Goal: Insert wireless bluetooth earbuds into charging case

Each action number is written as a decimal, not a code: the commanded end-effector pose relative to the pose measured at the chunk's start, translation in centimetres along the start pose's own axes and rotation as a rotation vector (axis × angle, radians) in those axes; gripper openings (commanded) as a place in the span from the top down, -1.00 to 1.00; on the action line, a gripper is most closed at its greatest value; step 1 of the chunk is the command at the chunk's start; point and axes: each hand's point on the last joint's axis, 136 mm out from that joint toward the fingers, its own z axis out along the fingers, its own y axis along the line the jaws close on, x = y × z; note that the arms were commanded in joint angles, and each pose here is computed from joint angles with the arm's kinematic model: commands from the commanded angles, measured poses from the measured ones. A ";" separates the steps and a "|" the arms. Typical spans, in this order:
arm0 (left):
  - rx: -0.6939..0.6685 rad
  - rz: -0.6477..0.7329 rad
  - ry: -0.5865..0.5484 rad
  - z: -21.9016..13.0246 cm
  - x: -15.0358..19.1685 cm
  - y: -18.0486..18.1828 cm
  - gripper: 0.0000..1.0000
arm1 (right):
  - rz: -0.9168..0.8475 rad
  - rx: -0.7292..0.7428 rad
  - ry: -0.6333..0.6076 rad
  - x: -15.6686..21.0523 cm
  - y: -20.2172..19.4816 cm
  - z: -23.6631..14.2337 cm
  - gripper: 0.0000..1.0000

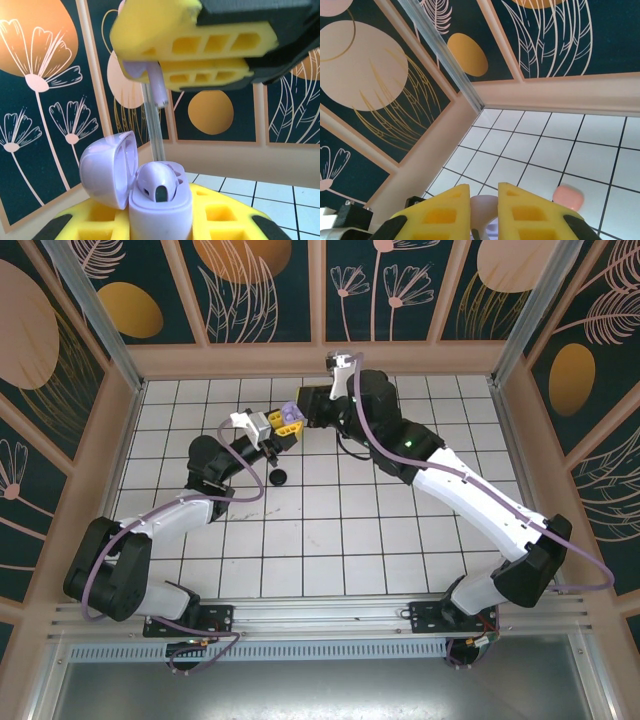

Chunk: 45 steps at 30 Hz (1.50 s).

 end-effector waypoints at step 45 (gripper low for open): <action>0.007 0.045 -0.094 0.9 -4.1 0.1 1.00 | -0.007 0.041 0.110 6.5 -0.8 1.9 0.70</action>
